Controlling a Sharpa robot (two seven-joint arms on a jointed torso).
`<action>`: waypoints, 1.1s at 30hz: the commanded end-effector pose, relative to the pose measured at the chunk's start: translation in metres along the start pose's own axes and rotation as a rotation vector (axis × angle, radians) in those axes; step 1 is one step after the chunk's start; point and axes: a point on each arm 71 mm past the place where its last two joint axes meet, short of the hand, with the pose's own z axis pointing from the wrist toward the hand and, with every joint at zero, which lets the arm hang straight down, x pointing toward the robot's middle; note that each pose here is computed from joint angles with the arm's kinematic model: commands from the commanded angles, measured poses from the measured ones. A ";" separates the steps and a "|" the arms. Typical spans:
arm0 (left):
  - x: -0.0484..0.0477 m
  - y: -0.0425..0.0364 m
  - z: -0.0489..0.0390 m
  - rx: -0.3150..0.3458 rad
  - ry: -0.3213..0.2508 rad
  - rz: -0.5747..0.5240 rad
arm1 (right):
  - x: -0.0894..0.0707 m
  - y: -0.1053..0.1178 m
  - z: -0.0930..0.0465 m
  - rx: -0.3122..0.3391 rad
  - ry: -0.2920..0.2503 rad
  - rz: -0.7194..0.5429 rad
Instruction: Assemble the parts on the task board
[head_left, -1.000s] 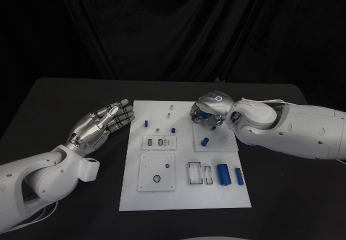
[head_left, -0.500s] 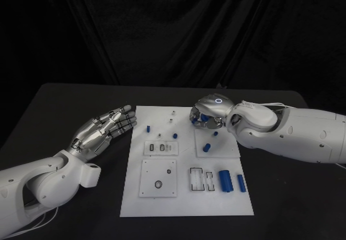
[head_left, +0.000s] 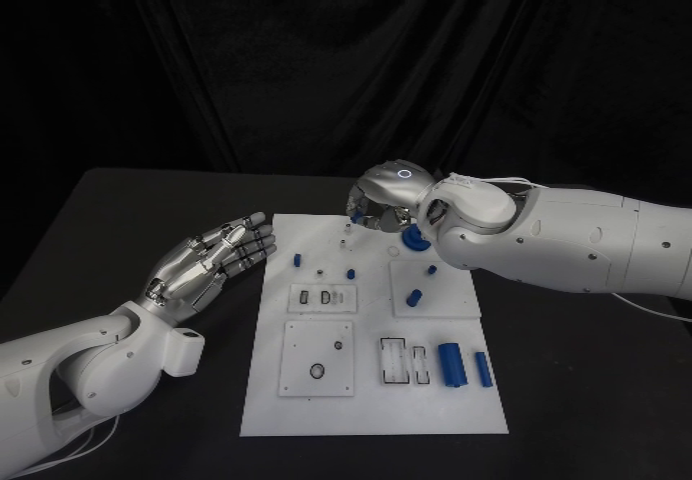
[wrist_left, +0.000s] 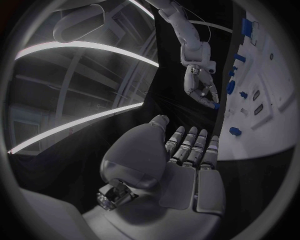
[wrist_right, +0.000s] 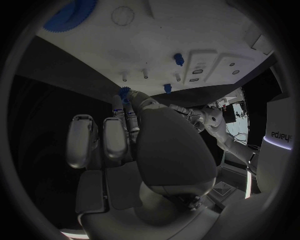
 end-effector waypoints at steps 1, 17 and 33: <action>0.0010 -0.0137 -0.0001 0.195 0.008 -0.008 | 0.004 -0.001 0.005 -0.002 -0.007 0.015; 0.0017 -0.0126 0.0016 0.192 0.016 -0.013 | 0.023 -0.003 0.016 0.015 0.055 0.007; 0.0009 -0.0123 0.0013 0.185 0.012 -0.023 | 0.032 -0.002 0.014 0.015 0.071 0.014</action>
